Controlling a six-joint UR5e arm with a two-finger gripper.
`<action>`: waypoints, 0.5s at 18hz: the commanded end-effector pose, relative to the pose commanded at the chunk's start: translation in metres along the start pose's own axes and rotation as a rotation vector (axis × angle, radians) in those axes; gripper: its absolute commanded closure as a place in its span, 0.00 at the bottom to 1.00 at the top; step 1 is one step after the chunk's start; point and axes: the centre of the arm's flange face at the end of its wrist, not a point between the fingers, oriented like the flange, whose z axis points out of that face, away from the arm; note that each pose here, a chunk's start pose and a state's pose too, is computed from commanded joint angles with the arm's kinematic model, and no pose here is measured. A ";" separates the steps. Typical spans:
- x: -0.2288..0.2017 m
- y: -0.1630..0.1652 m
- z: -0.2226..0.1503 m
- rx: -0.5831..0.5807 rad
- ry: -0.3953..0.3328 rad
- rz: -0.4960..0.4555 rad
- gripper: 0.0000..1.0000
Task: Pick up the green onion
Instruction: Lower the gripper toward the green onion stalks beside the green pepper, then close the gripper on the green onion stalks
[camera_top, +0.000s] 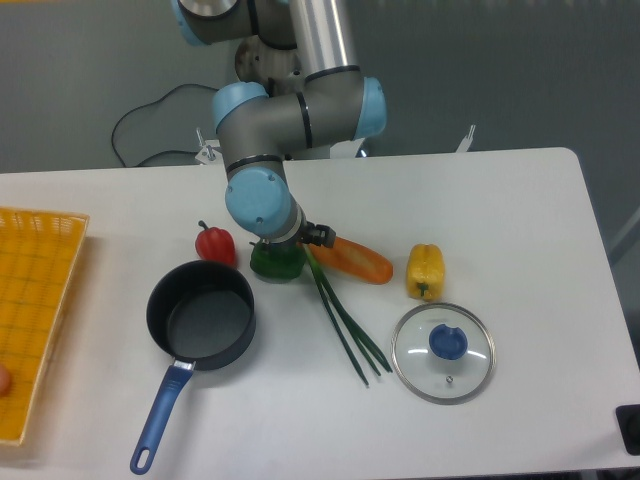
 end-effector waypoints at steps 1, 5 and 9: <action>0.001 0.000 0.001 -0.003 0.000 0.019 0.00; 0.000 0.001 0.002 -0.005 0.000 0.065 0.00; -0.018 0.002 -0.013 0.023 -0.009 0.051 0.00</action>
